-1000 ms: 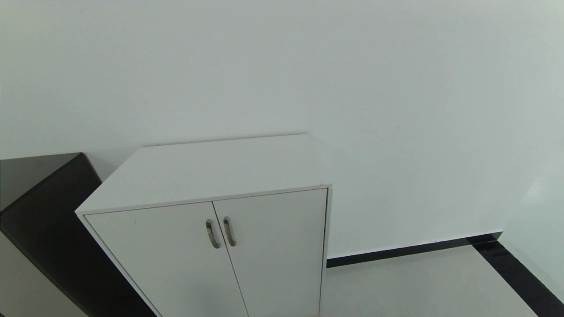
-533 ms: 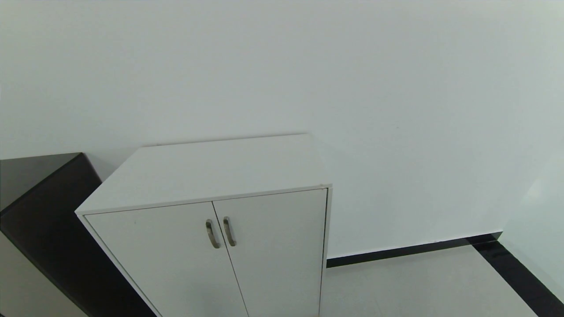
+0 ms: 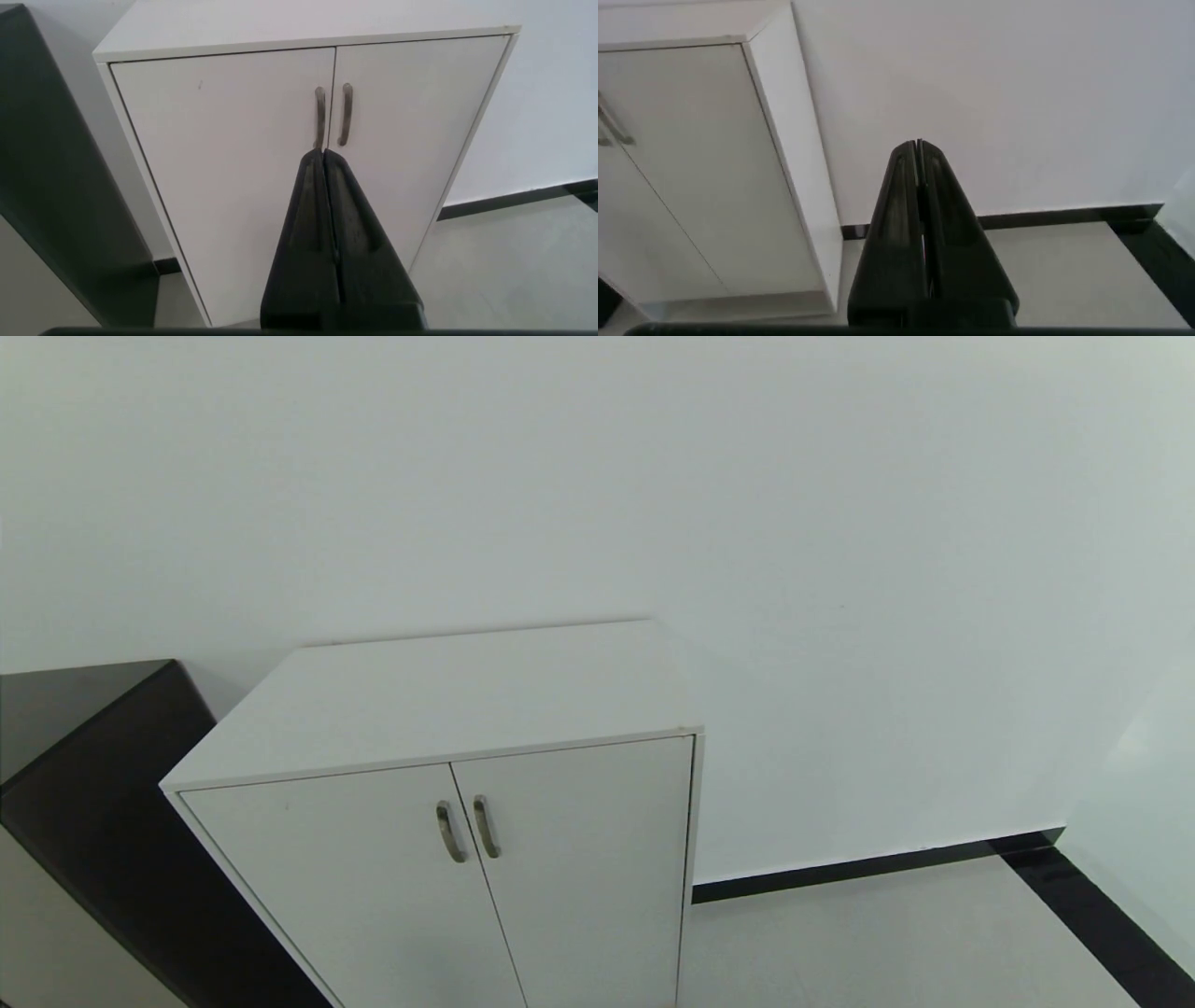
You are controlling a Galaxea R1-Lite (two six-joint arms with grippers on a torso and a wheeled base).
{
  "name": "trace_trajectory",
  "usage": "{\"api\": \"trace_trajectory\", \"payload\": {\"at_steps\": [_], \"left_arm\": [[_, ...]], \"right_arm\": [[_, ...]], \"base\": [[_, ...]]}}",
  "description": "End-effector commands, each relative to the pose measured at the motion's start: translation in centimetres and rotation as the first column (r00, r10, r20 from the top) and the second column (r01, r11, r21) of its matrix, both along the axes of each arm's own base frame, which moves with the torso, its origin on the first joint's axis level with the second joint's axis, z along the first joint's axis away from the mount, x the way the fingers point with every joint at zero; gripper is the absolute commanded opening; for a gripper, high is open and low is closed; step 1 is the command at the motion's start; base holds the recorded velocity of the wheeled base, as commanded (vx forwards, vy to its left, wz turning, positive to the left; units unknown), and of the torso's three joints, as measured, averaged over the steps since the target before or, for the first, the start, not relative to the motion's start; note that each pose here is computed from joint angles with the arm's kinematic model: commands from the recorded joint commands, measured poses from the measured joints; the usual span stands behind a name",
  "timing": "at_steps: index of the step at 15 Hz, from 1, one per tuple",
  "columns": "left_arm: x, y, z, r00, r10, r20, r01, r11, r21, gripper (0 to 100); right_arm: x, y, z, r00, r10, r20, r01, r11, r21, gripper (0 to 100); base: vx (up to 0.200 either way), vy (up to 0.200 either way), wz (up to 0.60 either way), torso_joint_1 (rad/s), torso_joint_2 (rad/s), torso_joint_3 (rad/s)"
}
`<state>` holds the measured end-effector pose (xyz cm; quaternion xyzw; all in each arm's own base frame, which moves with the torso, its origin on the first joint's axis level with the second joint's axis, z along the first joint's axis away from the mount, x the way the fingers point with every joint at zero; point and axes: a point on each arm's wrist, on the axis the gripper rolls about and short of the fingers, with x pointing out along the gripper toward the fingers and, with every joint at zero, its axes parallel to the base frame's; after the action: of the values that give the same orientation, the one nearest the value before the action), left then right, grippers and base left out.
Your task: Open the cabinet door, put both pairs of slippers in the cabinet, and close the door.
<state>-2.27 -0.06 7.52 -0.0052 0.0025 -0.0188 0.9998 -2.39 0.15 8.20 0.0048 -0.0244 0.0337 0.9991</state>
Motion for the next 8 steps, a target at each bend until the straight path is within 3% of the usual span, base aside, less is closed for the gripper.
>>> {"api": "trace_trajectory", "payload": {"at_steps": [1,4,8], "left_arm": [[0.00,0.00,0.00,1.000,-0.001,0.000,0.001,1.000,0.001,0],[0.00,0.00,0.00,1.000,-0.001,0.000,0.001,1.000,0.000,0],[0.00,0.00,0.00,1.000,-0.001,0.000,0.001,1.000,0.000,0]], "right_arm": [[0.05,-0.19,0.09,0.996,-0.088,-0.005,0.088,0.996,0.005,0],[-0.03,-0.51,0.08,0.973,-0.231,-0.004,0.231,0.973,-0.001,0],[-0.02,-0.51,0.05,0.973,-0.231,-0.005,0.231,0.973,-0.027,0]], "base": [[0.000,0.000,0.00,0.000,0.00,0.000],[0.000,0.000,0.00,0.000,0.00,0.000],[0.000,0.000,0.00,0.000,0.00,0.000]]}}
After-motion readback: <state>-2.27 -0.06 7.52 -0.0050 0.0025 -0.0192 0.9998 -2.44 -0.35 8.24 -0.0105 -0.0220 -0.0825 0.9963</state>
